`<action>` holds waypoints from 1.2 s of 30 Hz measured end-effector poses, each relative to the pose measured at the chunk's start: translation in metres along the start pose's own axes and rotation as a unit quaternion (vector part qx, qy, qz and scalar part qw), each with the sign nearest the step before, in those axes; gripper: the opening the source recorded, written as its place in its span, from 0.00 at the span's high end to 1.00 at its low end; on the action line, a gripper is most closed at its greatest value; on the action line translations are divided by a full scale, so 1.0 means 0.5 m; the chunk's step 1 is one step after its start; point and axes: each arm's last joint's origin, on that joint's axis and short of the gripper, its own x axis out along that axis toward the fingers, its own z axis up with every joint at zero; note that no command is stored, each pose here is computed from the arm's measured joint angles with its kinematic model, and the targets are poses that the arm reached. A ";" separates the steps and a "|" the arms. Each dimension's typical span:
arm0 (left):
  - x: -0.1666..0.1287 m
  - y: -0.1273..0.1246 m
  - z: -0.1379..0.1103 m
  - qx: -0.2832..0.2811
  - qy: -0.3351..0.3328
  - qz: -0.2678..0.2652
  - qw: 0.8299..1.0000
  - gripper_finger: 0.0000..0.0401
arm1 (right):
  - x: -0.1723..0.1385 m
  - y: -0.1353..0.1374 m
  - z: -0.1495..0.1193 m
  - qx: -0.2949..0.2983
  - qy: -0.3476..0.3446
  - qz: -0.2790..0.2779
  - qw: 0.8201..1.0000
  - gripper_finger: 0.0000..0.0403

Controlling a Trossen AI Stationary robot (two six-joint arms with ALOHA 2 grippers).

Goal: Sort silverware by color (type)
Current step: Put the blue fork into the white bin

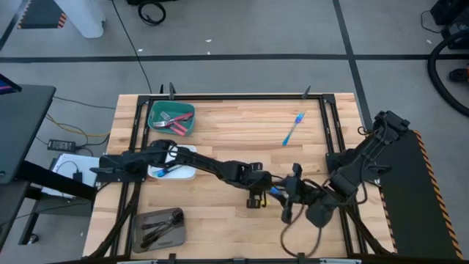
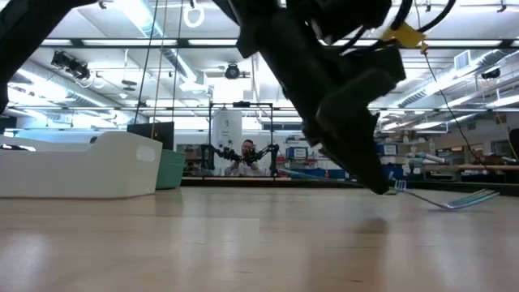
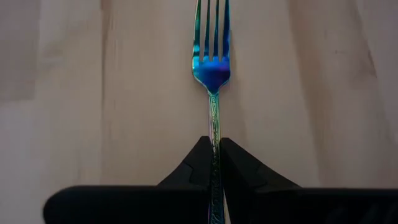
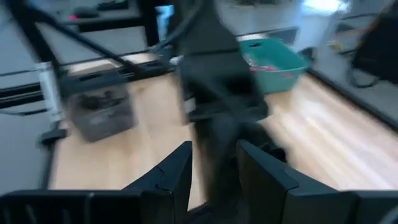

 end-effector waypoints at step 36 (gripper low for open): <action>-0.618 0.011 -0.081 -0.132 0.158 0.149 0.967 0.93 | -0.115 0.068 -0.002 -0.044 -0.093 0.074 0.992 0.67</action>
